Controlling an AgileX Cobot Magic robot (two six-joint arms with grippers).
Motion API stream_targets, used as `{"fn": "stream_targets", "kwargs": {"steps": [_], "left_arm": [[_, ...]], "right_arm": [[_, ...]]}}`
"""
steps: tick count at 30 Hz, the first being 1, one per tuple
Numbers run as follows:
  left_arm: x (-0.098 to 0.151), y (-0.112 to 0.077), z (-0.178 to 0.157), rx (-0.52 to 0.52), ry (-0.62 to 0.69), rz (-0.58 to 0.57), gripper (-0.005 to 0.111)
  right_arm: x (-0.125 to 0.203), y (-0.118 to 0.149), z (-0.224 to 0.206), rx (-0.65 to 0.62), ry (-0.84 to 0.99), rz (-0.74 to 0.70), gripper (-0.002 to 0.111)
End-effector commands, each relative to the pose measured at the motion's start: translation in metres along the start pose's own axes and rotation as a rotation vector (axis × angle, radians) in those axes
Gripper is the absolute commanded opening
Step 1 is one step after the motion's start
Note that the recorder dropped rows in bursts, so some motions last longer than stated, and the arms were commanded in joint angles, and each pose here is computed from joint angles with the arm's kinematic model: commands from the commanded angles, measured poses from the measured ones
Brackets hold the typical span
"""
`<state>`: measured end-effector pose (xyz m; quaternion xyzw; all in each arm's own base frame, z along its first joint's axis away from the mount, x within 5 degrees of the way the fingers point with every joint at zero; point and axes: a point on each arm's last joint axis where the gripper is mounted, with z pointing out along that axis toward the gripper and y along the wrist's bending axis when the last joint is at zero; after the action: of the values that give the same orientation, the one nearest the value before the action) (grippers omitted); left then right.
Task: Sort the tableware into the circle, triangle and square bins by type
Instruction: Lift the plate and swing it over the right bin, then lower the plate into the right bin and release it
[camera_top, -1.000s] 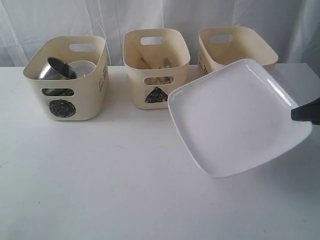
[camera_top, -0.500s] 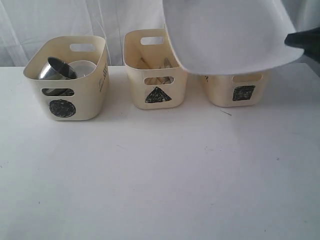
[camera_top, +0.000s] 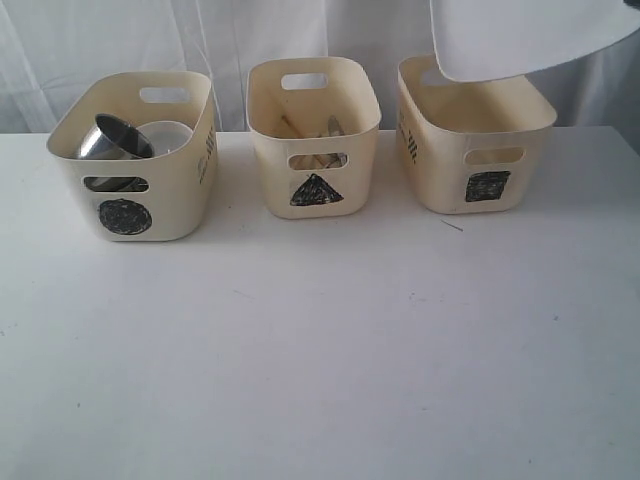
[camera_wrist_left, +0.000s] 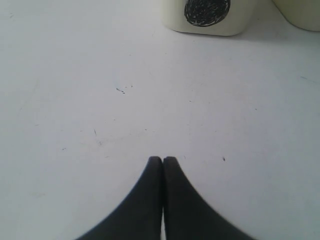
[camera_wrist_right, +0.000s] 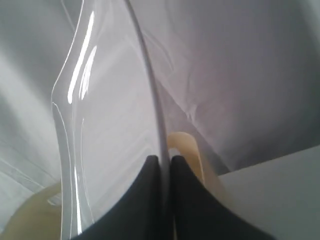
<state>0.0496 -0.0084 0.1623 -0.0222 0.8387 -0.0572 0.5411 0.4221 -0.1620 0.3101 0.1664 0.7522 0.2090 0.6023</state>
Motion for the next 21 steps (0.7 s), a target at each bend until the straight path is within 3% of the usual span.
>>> {"fn": "stream_targets", "kwargs": {"steps": [1,5,11,14,17,21], "left_arm": [[0.001,0.000,0.000,0.009,0.000,-0.002,0.000],[0.001,0.000,0.000,0.009,0.000,-0.002,0.000],[0.001,0.000,0.000,0.009,0.000,-0.002,0.000],[0.001,0.000,0.000,0.009,0.000,-0.002,0.000],[0.001,0.000,0.000,0.009,0.000,-0.002,0.000],[0.001,0.000,0.000,0.009,0.000,-0.002,0.000]], "right_arm": [[0.004,-0.004,0.017,0.038,-0.018,-0.107,0.000],[0.019,-0.017,0.031,0.081,0.014,-0.248,0.000],[0.043,-0.023,0.046,0.002,0.067,-0.225,0.001],[0.045,-0.023,0.047,-0.015,0.072,-0.223,0.012],[0.042,-0.021,0.045,-0.017,0.066,-0.212,0.040],[0.012,0.015,0.023,-0.142,0.009,-0.135,0.043]]}}
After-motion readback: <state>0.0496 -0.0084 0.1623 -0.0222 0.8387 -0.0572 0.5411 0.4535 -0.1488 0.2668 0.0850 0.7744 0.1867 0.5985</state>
